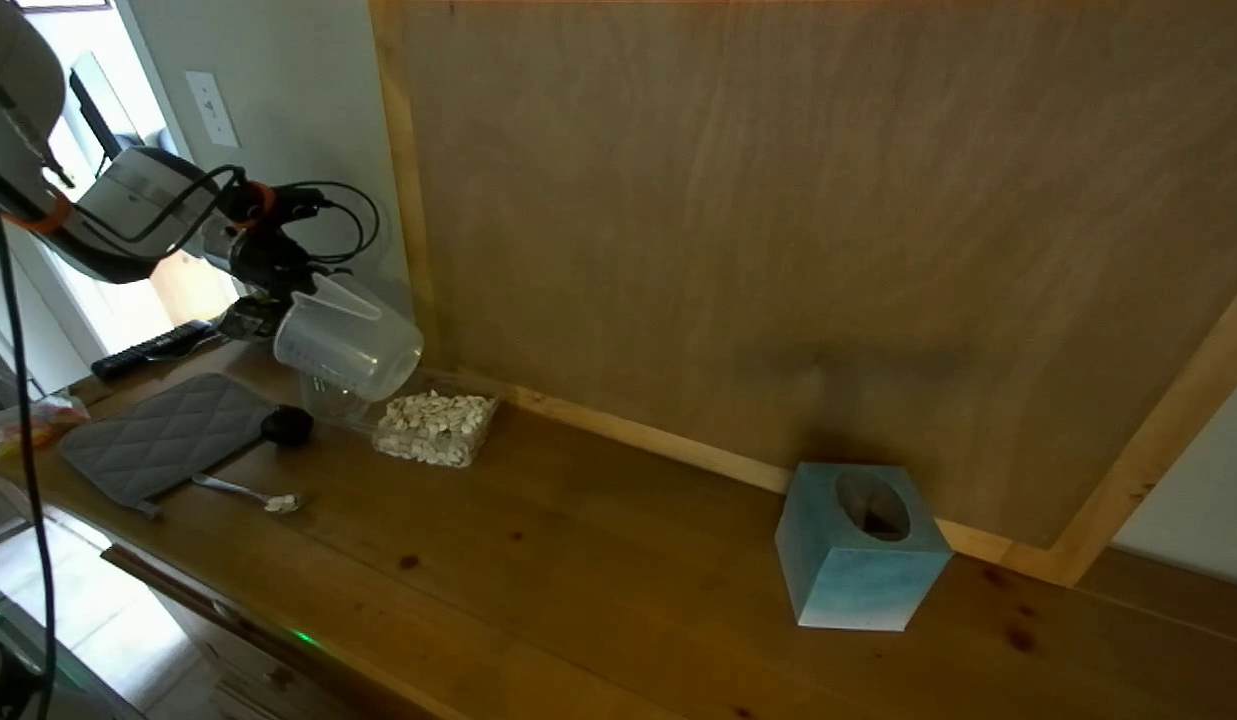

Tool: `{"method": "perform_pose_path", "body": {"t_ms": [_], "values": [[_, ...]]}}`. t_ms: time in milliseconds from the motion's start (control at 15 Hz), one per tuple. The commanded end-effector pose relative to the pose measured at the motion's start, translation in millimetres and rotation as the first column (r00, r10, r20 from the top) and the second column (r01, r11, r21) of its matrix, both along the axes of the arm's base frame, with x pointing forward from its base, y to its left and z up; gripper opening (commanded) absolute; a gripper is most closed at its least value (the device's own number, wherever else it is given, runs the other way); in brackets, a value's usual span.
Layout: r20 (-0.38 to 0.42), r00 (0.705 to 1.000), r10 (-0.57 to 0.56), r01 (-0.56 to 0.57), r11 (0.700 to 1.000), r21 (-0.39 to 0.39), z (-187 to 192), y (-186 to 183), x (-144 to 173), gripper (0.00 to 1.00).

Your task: Pour the contents of the plastic jar into the glass jar

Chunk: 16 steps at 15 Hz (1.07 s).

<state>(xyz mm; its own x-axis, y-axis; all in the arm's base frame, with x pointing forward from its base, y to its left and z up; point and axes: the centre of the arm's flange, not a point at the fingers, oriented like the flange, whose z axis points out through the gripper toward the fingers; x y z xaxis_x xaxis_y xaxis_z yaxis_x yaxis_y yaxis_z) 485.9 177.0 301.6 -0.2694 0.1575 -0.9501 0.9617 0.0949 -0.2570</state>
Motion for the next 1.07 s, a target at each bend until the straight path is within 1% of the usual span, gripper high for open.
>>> {"method": "perform_pose_path", "body": {"t_ms": [0,1000], "values": [[0.007,1.000,0.013,-0.013,1.000,-0.026,3.8,1.6,11.3,0.01],[0.003,0.999,0.042,-0.042,0.998,-0.055,-3.2,4.3,19.6,0.01]]}}
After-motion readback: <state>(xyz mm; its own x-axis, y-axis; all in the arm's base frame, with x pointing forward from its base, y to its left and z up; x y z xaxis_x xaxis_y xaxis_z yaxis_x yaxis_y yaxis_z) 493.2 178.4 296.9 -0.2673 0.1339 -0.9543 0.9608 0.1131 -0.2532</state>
